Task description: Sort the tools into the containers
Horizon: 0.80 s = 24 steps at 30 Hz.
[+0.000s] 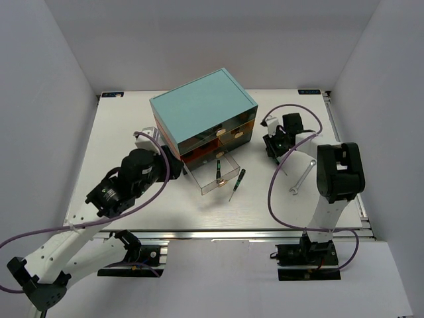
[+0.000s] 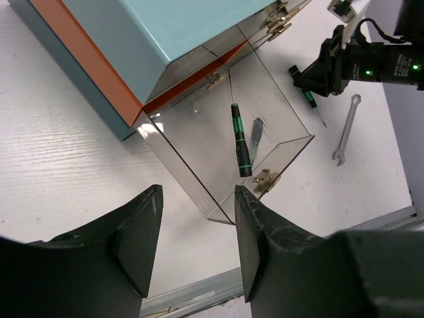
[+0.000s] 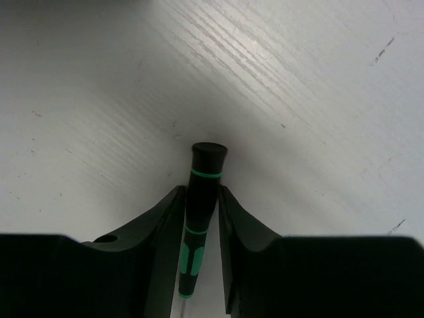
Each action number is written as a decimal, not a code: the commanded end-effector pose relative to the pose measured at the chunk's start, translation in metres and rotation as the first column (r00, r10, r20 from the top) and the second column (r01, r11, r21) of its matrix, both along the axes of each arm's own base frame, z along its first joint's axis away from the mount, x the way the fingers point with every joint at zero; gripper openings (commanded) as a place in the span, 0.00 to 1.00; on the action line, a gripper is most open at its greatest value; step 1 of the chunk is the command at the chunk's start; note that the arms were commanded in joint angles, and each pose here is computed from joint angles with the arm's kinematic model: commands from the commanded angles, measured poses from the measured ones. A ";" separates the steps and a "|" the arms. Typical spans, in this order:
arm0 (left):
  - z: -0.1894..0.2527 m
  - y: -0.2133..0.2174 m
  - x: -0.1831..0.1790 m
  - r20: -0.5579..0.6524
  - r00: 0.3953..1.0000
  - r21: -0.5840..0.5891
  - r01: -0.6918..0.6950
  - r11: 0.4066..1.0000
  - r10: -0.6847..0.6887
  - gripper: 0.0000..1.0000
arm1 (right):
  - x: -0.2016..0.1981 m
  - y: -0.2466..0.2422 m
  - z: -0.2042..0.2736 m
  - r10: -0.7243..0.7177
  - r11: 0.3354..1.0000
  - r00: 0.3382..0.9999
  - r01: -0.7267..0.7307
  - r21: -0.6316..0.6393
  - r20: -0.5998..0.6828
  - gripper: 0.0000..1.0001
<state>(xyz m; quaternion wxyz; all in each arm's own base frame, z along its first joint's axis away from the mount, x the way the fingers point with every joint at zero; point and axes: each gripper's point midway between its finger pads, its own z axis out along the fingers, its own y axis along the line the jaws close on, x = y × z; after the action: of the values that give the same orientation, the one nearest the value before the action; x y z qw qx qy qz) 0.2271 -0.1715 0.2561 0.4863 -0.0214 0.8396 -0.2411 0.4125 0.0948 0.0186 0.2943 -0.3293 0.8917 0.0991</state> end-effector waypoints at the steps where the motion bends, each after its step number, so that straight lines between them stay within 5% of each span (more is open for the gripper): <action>1: 0.006 -0.001 0.006 0.010 1.000 0.021 -0.012 1.000 0.011 0.57 | -0.019 -0.016 -0.020 -0.040 0.995 0.998 0.036 -0.091 -0.038 0.32; 7: 0.006 -0.009 0.018 0.038 0.999 0.063 0.011 0.998 -0.013 0.56 | -0.036 -0.021 0.001 -0.065 0.998 0.996 0.064 -0.026 -0.057 0.01; 11: 0.009 -0.010 0.019 0.056 0.998 0.064 0.017 0.998 -0.020 0.55 | -0.029 0.003 0.071 0.022 0.990 0.999 -0.027 0.136 0.042 0.00; 15: 0.018 -0.008 0.018 0.093 0.995 0.052 0.023 0.998 -0.027 0.55 | -0.052 0.052 0.168 0.284 0.908 0.932 -0.337 0.250 0.227 0.00; 20: 0.035 -0.002 0.016 0.168 0.985 0.033 0.018 0.999 -0.024 0.55 | -0.106 0.131 0.261 0.610 0.671 0.634 -0.733 0.116 0.474 0.00; 22: 0.039 0.002 0.015 0.180 0.984 0.036 0.013 0.999 -0.020 0.55 | -0.135 0.168 0.265 0.724 0.540 0.468 -0.842 0.005 0.508 0.00; 24: 0.040 0.004 0.013 0.179 0.984 0.041 0.013 0.999 -0.020 0.55 | -0.143 0.189 0.263 0.765 0.491 0.388 -0.868 -0.075 0.515 0.00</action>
<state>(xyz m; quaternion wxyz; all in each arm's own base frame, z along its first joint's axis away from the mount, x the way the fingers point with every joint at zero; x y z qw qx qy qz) 0.2400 -0.1725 0.2773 0.5353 0.0158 0.8128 -0.2291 0.3045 0.2592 0.3094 0.5014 -0.6336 0.5452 0.2234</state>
